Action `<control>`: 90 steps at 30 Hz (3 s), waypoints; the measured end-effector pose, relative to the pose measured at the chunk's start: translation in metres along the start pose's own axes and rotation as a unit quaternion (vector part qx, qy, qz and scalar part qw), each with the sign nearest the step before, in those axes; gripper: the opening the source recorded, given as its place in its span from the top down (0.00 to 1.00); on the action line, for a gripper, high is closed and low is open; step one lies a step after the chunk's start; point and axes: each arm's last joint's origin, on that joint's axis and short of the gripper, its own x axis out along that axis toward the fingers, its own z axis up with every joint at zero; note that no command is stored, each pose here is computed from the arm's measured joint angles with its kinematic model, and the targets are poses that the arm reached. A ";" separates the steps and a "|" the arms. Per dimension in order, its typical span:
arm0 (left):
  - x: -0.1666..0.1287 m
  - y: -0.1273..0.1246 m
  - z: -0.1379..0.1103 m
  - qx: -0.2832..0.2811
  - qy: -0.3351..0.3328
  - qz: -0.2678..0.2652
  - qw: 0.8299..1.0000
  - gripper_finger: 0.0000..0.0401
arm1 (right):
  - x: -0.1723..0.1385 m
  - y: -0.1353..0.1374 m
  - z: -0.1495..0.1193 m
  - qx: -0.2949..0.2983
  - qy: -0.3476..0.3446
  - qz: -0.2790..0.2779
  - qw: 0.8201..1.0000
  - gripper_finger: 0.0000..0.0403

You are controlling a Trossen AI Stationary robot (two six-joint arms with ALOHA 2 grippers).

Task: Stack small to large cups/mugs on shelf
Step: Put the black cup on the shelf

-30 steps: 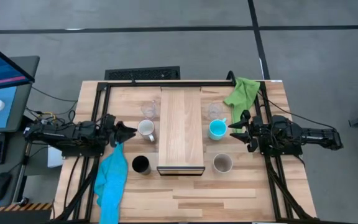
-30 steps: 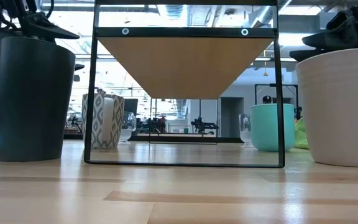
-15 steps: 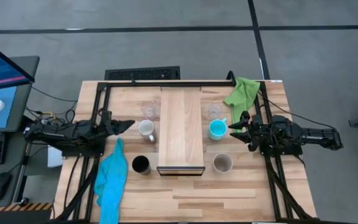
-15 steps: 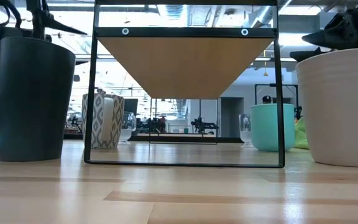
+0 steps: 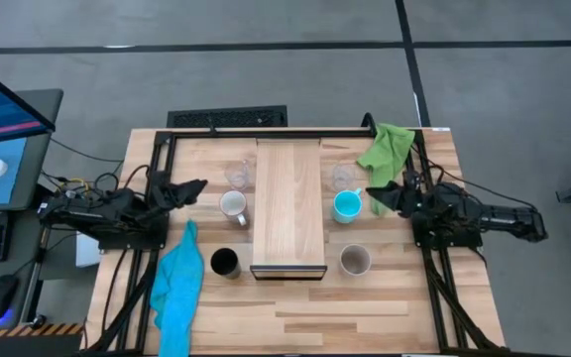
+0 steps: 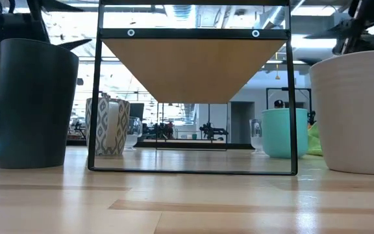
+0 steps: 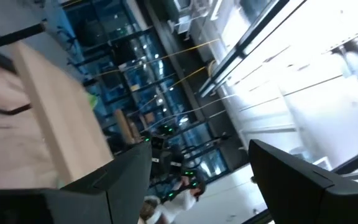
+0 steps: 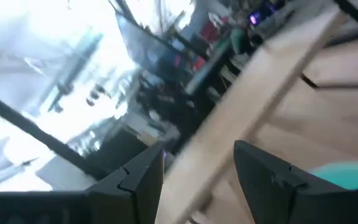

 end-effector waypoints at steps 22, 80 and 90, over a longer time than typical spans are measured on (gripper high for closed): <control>0.015 -0.107 0.032 0.026 0.309 0.040 0.950 0.35 | 0.034 0.112 0.089 -0.196 -0.037 -0.004 0.980 0.46; 0.060 -0.066 -0.089 0.076 0.480 0.477 0.733 0.35 | 0.086 0.127 0.096 -0.225 0.075 -0.072 0.969 0.46; 0.062 -0.046 -0.111 0.097 0.523 0.507 0.679 0.35 | 0.086 0.127 0.095 -0.224 0.081 -0.067 0.969 0.46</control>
